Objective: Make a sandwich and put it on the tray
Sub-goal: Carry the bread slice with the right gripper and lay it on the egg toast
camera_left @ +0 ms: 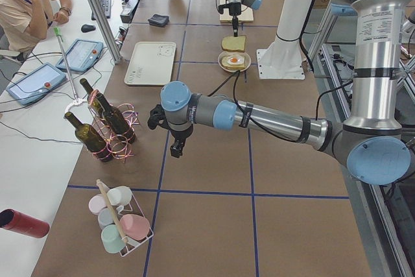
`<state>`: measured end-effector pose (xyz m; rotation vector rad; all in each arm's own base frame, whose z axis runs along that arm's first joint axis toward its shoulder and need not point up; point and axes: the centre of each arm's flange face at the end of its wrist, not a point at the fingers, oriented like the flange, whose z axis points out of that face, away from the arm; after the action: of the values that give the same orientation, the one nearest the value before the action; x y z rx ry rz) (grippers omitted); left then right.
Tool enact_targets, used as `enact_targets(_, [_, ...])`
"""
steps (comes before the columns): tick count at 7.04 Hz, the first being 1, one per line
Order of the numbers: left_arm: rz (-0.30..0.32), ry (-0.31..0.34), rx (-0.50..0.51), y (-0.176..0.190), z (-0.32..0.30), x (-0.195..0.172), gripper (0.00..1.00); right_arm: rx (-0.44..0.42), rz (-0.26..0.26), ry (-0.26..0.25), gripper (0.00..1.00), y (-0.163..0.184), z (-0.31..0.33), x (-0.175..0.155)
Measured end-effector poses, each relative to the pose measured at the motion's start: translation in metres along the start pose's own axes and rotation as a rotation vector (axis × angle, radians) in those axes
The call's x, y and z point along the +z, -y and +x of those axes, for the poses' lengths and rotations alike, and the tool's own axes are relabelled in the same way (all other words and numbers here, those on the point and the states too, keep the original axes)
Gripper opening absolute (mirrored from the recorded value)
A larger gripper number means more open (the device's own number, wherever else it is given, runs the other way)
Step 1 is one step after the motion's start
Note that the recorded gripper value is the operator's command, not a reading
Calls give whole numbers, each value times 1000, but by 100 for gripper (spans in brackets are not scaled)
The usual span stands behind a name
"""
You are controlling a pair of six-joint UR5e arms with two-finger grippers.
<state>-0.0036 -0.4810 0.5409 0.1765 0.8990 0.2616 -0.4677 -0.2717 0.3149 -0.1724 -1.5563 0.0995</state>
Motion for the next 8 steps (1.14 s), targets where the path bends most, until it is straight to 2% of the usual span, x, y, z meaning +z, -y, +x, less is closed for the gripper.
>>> enact_targets(2, [0,0,1,0,0,0,100,14,6,-37,0,-8,-8,35])
enact_targets(7, [-2,-1,-1,-1,-1,1,100,5,21,-37,0,-6,-17,56])
enact_targets(8, [-2,-1,-1,-1,-1,1,100,3,23,-39,28,-5,-17,55])
